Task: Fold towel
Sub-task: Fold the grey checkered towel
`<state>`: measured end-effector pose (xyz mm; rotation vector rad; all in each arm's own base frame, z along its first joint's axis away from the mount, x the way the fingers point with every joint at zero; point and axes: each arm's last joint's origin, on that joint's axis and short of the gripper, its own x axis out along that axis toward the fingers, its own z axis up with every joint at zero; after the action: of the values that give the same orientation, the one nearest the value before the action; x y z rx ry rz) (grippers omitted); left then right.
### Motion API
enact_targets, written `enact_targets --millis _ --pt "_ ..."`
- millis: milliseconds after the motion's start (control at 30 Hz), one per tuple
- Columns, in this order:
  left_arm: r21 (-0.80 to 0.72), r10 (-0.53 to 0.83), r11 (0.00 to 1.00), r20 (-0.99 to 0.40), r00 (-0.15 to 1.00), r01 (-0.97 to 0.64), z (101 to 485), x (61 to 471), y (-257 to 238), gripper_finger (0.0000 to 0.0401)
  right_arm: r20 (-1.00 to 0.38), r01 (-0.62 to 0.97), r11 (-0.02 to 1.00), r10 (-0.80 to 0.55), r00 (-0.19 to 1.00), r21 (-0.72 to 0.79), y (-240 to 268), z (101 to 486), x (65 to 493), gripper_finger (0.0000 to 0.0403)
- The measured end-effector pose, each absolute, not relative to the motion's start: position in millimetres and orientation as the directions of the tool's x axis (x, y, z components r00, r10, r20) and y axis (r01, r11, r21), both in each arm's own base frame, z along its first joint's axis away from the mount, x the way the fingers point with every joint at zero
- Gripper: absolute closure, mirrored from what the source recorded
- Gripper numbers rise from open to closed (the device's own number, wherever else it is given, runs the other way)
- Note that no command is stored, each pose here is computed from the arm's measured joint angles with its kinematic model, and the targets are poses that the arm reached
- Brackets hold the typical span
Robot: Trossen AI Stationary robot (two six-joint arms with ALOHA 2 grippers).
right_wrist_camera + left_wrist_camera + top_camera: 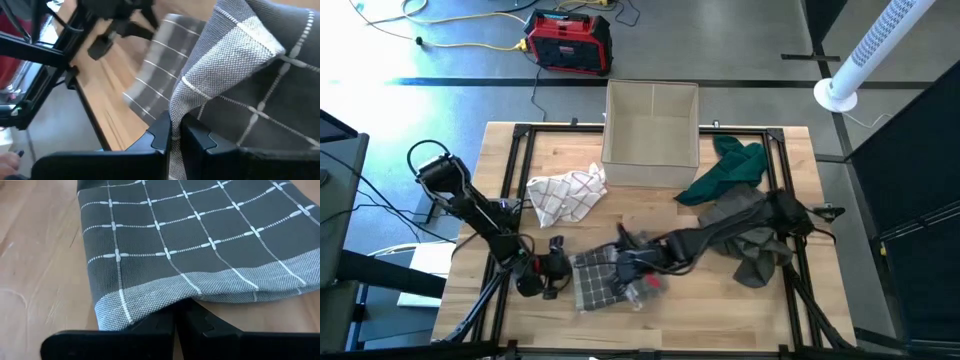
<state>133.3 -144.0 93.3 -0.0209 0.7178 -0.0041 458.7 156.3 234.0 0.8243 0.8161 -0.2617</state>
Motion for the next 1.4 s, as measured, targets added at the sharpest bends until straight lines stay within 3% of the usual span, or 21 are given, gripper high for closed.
enact_targets --millis 333,567,933,1400 --pt "-0.006 -0.015 1.000 -0.661 0.750 0.015 93.6 135.7 -142.7 0.0401 -0.669 0.382 0.701 0.182 0.720 0.602 144.0 203.1 517.6 0.0390" --pt "-0.005 -0.017 1.000 -0.662 0.749 0.018 93.7 135.7 -142.9 0.0401 -0.647 0.404 0.650 0.180 0.741 0.643 139.7 200.6 524.6 0.0387" --pt "0.002 -0.024 0.999 -0.666 0.746 0.034 93.7 135.6 -143.2 0.0401 -0.654 0.376 0.668 0.222 0.723 0.642 141.9 206.4 523.9 0.0237" --pt "-0.081 -0.034 0.996 -0.695 0.719 -0.031 147.4 124.2 -155.8 0.0401 -0.834 0.530 0.770 0.004 0.552 0.355 178.6 254.5 472.1 0.0281"
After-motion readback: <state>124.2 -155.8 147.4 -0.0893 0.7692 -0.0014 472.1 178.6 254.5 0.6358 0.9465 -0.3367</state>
